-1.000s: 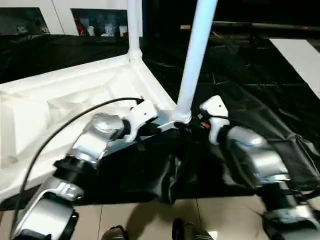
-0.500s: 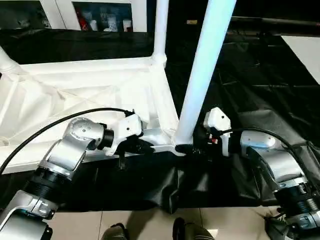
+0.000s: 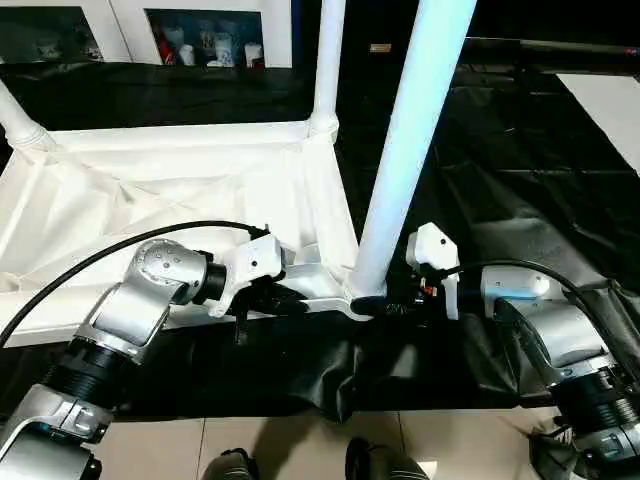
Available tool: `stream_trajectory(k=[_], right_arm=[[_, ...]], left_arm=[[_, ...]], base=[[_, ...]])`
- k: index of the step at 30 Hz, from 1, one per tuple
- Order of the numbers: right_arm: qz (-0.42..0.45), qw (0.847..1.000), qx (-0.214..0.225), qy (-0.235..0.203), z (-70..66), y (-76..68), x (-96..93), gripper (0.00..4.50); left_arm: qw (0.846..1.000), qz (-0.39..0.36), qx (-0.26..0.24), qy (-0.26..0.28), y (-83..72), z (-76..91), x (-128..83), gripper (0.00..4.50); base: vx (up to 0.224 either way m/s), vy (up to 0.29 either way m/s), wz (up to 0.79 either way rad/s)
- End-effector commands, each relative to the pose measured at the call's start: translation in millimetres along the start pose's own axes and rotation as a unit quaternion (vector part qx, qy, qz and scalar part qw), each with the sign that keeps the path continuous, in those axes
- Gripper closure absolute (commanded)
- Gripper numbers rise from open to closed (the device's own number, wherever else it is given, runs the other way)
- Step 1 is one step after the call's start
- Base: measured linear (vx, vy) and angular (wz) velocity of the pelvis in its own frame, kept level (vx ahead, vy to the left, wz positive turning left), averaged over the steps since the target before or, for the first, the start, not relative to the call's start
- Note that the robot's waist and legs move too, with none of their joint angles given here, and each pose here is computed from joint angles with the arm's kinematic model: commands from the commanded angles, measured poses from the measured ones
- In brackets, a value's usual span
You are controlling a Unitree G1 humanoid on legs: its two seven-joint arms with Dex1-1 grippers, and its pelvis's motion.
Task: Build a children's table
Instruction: Rotate leg to tighten
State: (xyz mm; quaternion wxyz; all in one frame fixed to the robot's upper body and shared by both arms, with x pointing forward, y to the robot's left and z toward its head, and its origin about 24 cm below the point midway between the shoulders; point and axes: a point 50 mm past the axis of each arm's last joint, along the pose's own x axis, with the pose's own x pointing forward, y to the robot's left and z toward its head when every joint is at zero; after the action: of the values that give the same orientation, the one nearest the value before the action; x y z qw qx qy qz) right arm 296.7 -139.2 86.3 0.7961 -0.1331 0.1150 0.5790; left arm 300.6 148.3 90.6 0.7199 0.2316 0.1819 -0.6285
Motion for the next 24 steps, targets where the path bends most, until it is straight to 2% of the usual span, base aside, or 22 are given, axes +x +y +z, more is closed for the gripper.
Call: stream_trajectory(k=[1,9,13,15,16,17,18,22,23,24], right_arm=[[-0.001,1.0,-0.006,-0.003,1.3,-0.2,-2.3,1.71],[-0.004,1.0,0.001,-0.003,-0.7,-0.1,-0.6,1.82],[-0.033,0.999,0.015,0.001,-5.3,-2.6,2.3,1.84],[-0.072,0.997,0.029,0.005,-9.9,-7.2,5.9,1.84],[-0.124,0.991,0.052,0.006,-14.5,-12.5,10.7,1.84],[-0.131,0.99,0.055,0.006,-15.1,-13.2,11.3,1.84],[-0.179,0.98,0.083,0.0,-18.2,-16.2,19.1,1.84],[-0.247,0.96,0.131,-0.008,-20.0,-17.7,33.2,1.84],[-0.298,0.94,0.167,-0.016,-19.8,-19.3,43.7,1.84],[-0.306,0.936,0.173,-0.016,-19.8,-19.5,45.5,1.84]], left_arm=[[0.999,-0.04,-0.009,0.002,-9.8,-5.2,10,4.5],[0.999,-0.04,-0.012,0.004,-10.6,-6.1,9,4.5],[0.999,-0.012,-0.02,0.021,-6.2,-10.6,11,4.5],[0.999,0.024,-0.03,0.031,0.4,-12.9,14,4.5],[0.997,0.053,-0.043,0.03,6.1,-12.7,18,4.5],[0.997,0.057,-0.045,0.03,6.8,-12.7,19,4.5],[0.994,0.083,-0.059,0.03,12.4,-11.1,25,4.5],[0.987,0.133,-0.082,0.031,23.0,-7.4,34,4.5],[0.982,0.16,-0.097,0.029,29.3,-2.9,41,4.5],[0.981,0.164,-0.1,0.028,30.4,-2.1,42,4.5]], base=[[0.0,0.0,0.0],[0.0,0.0,0.0],[0.0,0.0,0.0],[0.0,0.0,0.0],[0.0,0.0,0.0],[0.0,0.0,0.0],[0.0,0.0,0.0],[0.0,0.0,0.0],[0.0,0.0,0.0],[0.0,0.0,0.0]])
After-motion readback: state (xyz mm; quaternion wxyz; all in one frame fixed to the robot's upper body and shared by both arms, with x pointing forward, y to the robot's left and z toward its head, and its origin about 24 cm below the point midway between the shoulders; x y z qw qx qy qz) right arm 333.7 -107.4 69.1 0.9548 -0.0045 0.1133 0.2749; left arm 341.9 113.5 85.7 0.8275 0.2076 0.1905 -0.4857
